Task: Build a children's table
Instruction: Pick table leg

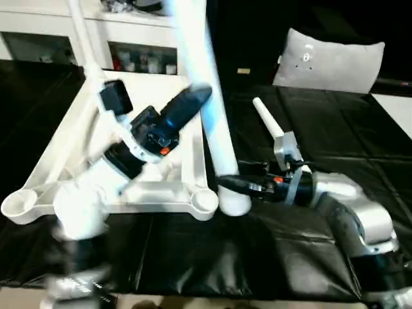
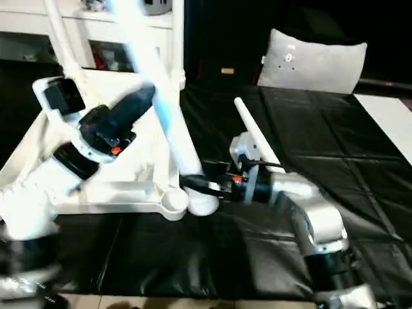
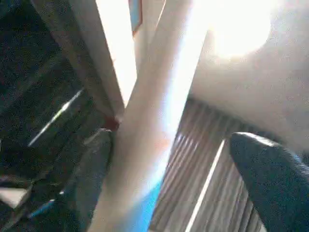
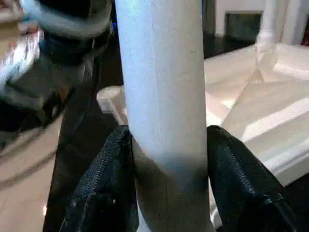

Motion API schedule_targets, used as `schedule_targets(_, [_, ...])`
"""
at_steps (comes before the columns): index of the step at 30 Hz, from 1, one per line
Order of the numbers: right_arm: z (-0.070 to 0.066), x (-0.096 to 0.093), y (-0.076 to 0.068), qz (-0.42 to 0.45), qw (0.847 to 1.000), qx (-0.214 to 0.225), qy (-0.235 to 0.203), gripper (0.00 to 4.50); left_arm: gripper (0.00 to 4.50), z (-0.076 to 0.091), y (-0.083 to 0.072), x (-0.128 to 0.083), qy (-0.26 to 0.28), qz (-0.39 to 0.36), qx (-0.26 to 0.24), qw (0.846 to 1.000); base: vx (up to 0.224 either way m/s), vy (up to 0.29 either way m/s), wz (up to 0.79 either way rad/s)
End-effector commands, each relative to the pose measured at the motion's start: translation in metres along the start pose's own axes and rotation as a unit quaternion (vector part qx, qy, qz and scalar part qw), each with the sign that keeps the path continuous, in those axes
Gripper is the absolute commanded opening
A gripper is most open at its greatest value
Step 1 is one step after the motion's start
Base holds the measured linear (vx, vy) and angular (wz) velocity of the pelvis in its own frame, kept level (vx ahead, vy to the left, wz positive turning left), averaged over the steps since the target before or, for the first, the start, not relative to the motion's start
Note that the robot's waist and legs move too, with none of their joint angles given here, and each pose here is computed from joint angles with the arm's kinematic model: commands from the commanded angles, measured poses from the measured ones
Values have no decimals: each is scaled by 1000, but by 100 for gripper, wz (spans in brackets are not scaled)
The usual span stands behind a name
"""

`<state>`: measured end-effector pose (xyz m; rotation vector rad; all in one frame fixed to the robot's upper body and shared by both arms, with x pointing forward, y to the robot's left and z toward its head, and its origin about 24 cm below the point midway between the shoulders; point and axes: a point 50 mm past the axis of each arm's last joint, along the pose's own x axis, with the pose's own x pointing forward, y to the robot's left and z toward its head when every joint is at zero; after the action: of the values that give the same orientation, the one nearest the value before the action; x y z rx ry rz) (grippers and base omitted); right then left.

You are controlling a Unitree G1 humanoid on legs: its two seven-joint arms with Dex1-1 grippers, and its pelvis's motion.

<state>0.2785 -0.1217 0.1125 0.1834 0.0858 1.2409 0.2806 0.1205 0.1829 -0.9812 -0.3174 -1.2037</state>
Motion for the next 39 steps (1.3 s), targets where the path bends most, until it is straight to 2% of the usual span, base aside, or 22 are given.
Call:
schedule_targets(1, [13, -2, -2, -35, 999, -2, -30, 182, 450, 5, 2, 5, -28, 42, 40, 998, 0, 0, 0])
schedule_targets(3, [18, 1, -6, -69, 997, -3, -27, 182, 450, 3, 11, 6, -9, 103, 88, 991, 0, 0, 0])
schedule_targets(4, [22, 3, -8, -84, 996, 2, -26, 182, 450, 1, 16, 6, 18, 139, 112, 984, 0, 0, 0])
schedule_targets(6, [27, 5, -10, -95, 995, 11, -28, 182, 450, 0, 21, 5, 45, 169, 137, 975, 0, 0, 0])
schedule_targets(7, [34, 6, -12, -102, 994, 29, -34, 182, 450, 1, 23, 6, 64, 178, 154, 970, 0, 0, 0])
schedule_targets(12, [44, 6, -11, -94, 993, 57, -44, 182, 450, 4, 21, 9, 82, 179, 169, 966, 0, 0, 0])
schedule_targets(14, [50, 6, -8, -84, 992, 79, -59, 182, 450, 4, 15, 16, 78, 160, 166, 970, 0, 0, 0])
schedule_targets(17, [54, 6, -6, -83, 991, 89, -63, 182, 450, 1, 10, 21, 70, 141, 156, 975, 0, 0, 0])
schedule_targets(22, [53, 7, -4, -87, 991, 93, -42, 182, 450, -8, 5, 27, 83, 118, 138, 980, 0, 0, 0])
schedule_targets(25, [52, 8, -3, -86, 991, 91, -37, 182, 450, -11, 7, 27, 100, 125, 148, 976, 0, 0, 0])
schedule_targets(29, [48, 10, 0, -84, 992, 89, -28, 182, 450, -24, 16, 28, 160, 154, 200, 954, 0, 0, 0])
schedule_targets(33, [45, 11, 2, -80, 993, 87, -22, 182, 450, -27, 16, 31, 165, 145, 216, 951, 0, 0, 0])
schedule_targets(35, [43, 9, 4, -67, 994, 86, -24, 182, 425, -25, 17, 31, 153, 145, 213, 954, 0, 0, 0])
schedule_targets(39, [41, 6, 6, -49, 994, 93, -35, 182, 418, -21, 18, 30, 142, 142, 211, 957, 0, 0, 0])
